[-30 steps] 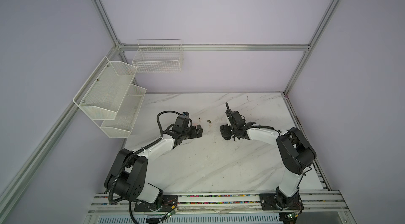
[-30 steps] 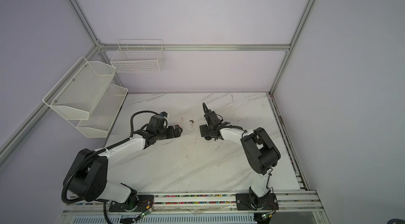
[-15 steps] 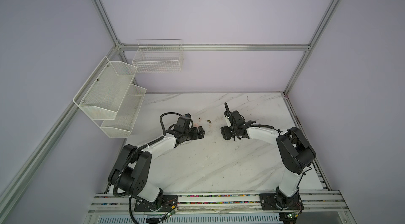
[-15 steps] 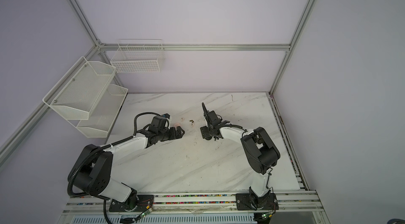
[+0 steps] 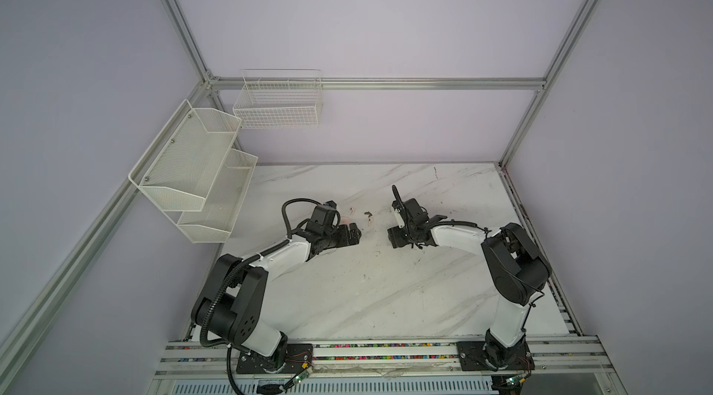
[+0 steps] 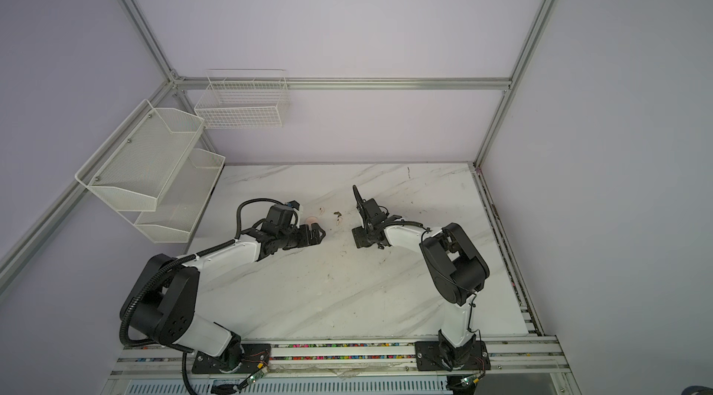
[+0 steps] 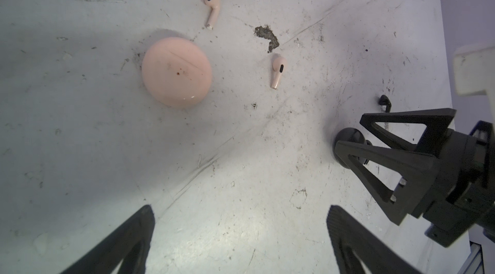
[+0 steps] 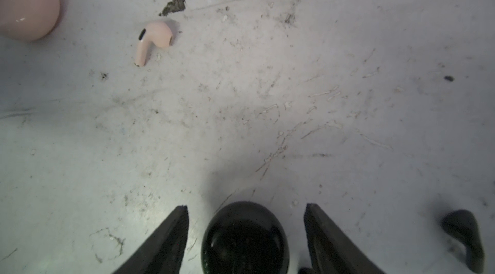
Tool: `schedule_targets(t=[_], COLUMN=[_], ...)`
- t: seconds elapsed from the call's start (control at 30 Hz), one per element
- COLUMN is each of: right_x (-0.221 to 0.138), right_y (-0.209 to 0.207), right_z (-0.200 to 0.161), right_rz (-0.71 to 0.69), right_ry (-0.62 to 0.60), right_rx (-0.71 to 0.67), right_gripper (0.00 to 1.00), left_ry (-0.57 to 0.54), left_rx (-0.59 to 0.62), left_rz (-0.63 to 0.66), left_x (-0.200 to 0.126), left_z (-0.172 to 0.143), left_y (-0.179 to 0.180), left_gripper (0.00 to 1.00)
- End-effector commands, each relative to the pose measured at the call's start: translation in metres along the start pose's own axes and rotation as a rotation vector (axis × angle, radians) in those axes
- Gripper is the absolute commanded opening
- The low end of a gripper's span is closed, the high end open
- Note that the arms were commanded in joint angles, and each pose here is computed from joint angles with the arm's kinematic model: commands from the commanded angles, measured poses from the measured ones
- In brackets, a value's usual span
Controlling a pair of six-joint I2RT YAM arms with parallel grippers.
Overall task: Insert wireless bluetooth earbuds into charging case
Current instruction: Move the charging case to the center of the table.
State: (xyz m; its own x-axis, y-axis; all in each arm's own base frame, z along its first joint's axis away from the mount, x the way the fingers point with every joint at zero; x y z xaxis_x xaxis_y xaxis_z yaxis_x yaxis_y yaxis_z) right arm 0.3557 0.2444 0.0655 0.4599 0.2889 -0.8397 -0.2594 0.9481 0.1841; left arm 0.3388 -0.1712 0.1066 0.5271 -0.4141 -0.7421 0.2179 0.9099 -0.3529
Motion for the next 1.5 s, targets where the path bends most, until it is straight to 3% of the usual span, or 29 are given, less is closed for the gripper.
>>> schedule_targets(t=[0.0, 0.9, 1.47], right_x=[0.006, -0.002, -0.033], right_y=[0.000, 0.016, 0.045], right_z=[-0.015, -0.027, -0.077], right_rz=[-0.012, -0.074, -0.077], right_ry=[0.039, 0.026, 0.035], right_rx=[-0.007, -0.032, 0.025], right_gripper=[0.71, 0.58, 0.52], left_ry=[-0.067, -0.099, -0.120], left_rx=[0.001, 0.016, 0.023], left_rz=[-0.033, -0.054, -0.071], left_x=[-0.007, -0.021, -0.041], left_z=[0.028, 0.032, 0.022], left_y=[-0.014, -0.020, -0.021], left_gripper=[1.00, 1.00, 1.00])
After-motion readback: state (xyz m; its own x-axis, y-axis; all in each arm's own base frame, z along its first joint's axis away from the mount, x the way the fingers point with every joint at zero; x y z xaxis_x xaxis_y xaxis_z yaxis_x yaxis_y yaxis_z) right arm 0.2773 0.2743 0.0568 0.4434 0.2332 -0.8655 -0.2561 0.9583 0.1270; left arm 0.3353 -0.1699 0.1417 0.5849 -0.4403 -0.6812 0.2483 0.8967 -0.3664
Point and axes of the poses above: each gripper's point midway between its finger pads, its own x axis out along the fingers, its own y axis along the line the jaws close on, z = x × y, the point moved 3 cm from there along -x, back along the fingers, and after that the axes turned 11 degrees about x, right-handed, at the moved point
